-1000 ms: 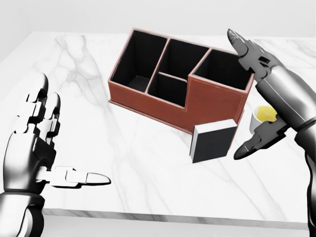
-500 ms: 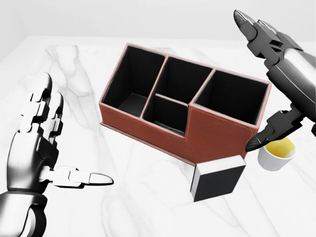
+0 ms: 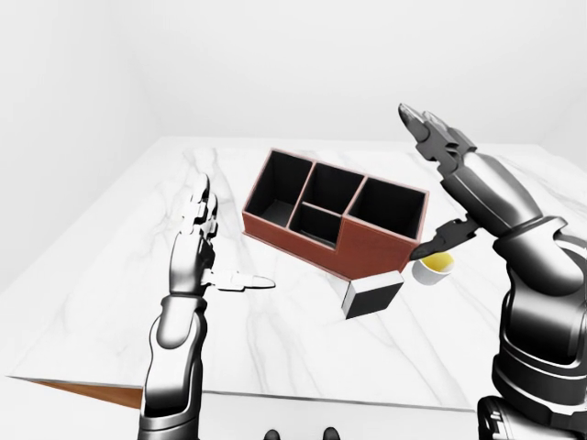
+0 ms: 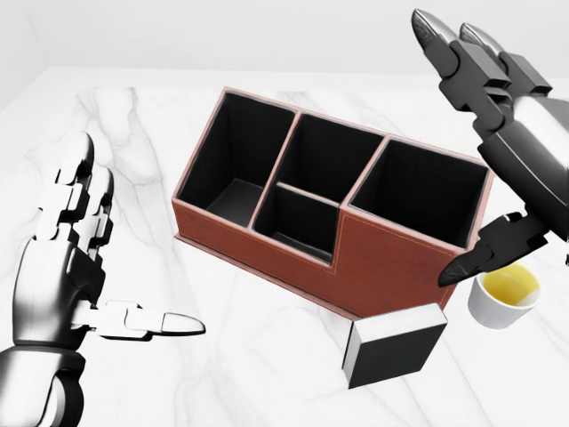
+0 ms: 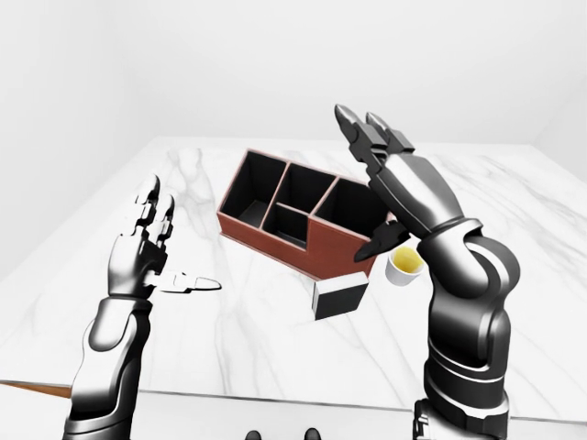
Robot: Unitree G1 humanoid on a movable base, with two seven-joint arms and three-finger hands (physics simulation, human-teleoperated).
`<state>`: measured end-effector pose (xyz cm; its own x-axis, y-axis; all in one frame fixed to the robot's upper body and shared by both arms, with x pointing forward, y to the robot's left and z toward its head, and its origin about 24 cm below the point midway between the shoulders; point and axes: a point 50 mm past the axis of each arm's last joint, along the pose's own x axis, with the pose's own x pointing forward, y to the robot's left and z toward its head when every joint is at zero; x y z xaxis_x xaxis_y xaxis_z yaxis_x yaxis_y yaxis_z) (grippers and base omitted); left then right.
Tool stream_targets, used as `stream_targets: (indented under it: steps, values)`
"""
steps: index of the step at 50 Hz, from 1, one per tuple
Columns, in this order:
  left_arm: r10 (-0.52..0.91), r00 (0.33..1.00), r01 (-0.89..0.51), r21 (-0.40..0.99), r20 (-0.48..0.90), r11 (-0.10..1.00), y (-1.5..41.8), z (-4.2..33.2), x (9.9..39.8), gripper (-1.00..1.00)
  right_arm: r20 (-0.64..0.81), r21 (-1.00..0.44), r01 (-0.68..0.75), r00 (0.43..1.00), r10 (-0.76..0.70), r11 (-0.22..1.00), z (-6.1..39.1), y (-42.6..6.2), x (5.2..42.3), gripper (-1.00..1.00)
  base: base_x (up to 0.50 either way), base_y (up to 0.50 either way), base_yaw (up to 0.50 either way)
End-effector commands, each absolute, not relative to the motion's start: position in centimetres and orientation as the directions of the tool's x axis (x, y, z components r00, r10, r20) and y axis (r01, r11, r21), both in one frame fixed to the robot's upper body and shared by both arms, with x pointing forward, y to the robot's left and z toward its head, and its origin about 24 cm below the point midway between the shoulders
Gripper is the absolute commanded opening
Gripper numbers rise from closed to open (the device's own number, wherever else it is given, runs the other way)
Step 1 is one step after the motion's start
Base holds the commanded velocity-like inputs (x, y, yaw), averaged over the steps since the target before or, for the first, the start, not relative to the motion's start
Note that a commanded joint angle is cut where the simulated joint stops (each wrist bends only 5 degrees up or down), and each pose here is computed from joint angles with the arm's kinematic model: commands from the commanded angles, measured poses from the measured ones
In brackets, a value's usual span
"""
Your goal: Pick up the book and place it in the right compartment of the caddy.
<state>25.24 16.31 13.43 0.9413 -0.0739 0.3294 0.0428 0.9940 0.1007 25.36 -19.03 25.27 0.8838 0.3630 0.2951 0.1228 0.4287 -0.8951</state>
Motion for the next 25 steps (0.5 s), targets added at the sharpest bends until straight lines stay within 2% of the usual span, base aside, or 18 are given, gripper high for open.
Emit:
stream_targets:
  steps: [1, 7, 14, 15, 17, 21, 25]
  values:
    - [-0.075, 0.946, 0.043, 0.105, 0.317, 0.994, 16.2, 13.1, 25.3, 1.0, 0.331, -0.909, 0.194, 0.873, 0.357, 0.368, 25.3, -18.2, 23.1, 1.0, 0.0, 0.0, 0.0]
    - [-0.077, 0.949, 0.048, 0.103, 0.305, 0.994, 16.1, 12.9, 25.3, 1.0, 0.359, -0.902, 0.223, 0.864, 0.354, 0.369, 25.1, -17.4, 22.0, 1.0, 0.0, 0.0, 0.0]
    - [-0.074, 0.952, 0.045, 0.102, 0.296, 0.994, 16.4, 12.6, 25.3, 1.0, 0.336, -0.899, 0.183, 0.87, 0.359, 0.398, 23.7, -16.3, 21.4, 0.95, 0.0, 0.0, 0.0]
    - [-0.068, 0.958, 0.041, 0.102, 0.28, 0.994, 16.5, 12.3, 25.5, 1.0, 0.302, -0.908, 0.147, 0.878, 0.371, 0.392, 22.8, -15.9, 21.2, 0.84, 0.0, 0.0, 0.0]
    - [-0.068, 0.958, 0.041, 0.103, 0.279, 0.994, 16.5, 12.2, 25.4, 1.0, 0.291, -0.911, 0.134, 0.879, 0.377, 0.39, 22.2, -15.5, 21.0, 0.76, 0.0, 0.0, 0.0]
    - [-0.069, 0.957, 0.041, 0.106, 0.28, 0.994, 16.5, 12.3, 25.3, 1.0, 0.284, -0.913, 0.126, 0.878, 0.385, 0.387, 21.8, -15.2, 20.8, 0.76, 0.0, 0.0, 0.0]
    - [-0.063, 0.961, 0.036, 0.103, 0.27, 0.994, 16.7, 12.0, 25.6, 1.0, 0.265, -0.919, 0.105, 0.879, 0.396, 0.381, 21.3, -14.8, 20.9, 0.65, 0.0, 0.0, 0.0]
